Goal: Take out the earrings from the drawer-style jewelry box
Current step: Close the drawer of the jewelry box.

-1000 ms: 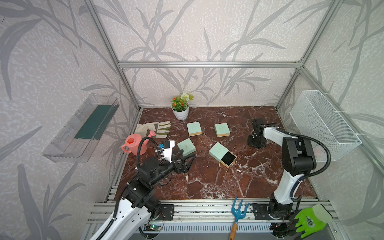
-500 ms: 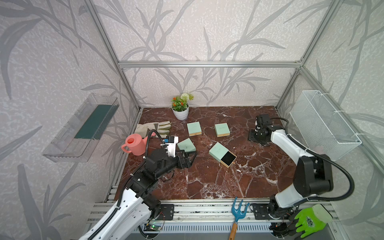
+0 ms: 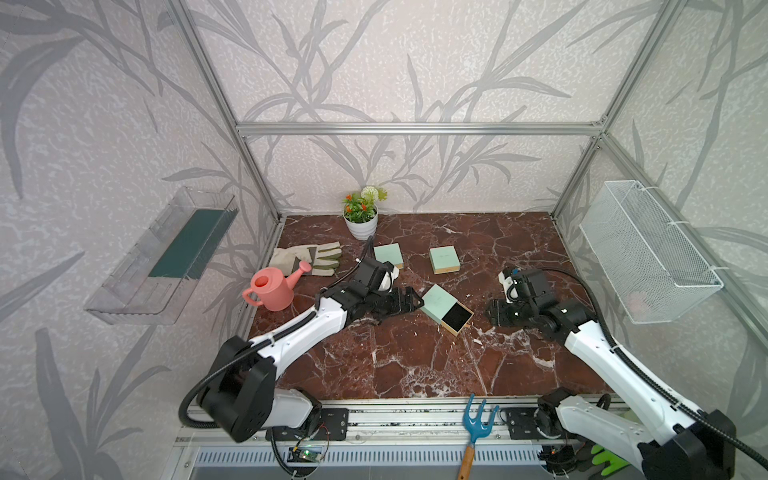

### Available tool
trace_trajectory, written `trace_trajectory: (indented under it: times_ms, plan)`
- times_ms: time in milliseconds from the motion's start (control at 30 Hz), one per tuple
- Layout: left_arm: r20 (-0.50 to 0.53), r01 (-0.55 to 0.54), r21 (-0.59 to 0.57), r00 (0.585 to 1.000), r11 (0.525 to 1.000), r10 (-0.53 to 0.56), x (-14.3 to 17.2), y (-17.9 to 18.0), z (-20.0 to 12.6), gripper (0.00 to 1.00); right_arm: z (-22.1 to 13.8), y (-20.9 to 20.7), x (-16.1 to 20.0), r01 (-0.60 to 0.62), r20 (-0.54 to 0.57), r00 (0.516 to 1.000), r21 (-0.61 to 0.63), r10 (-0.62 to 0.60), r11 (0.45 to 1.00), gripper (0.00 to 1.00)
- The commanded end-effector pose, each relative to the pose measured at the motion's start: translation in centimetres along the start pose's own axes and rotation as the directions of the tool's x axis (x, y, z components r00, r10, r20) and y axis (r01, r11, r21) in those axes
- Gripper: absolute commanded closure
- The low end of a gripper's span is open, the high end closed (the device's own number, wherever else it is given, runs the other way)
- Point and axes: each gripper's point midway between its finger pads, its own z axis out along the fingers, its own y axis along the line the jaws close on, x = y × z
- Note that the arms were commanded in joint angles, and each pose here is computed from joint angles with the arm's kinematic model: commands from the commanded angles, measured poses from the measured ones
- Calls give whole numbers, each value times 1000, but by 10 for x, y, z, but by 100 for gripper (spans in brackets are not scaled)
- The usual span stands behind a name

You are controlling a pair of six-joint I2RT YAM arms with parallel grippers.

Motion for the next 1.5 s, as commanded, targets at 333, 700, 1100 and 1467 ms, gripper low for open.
trace_trajectory:
  times_ms: [333, 700, 1100, 1467]
  plan:
    - [0, 2, 43, 1000, 999, -2, -59, -5, 67, 5, 59, 6, 33, -93, -114, 989, 2, 93, 996, 55]
    - [-89, 24, 89, 996, 996, -16, -61, 4, 100, 5, 91, -3, 36, -135, -149, 978, 68, 144, 988, 60]
    - [-117, 49, 156, 993, 986, -31, -56, 2, 110, 5, 106, 1, 31, -137, -164, 976, 61, 146, 989, 63]
    - [-141, 65, 185, 989, 981, -39, -50, 1, 116, 5, 111, 13, 22, -138, -170, 976, 20, 139, 990, 65]
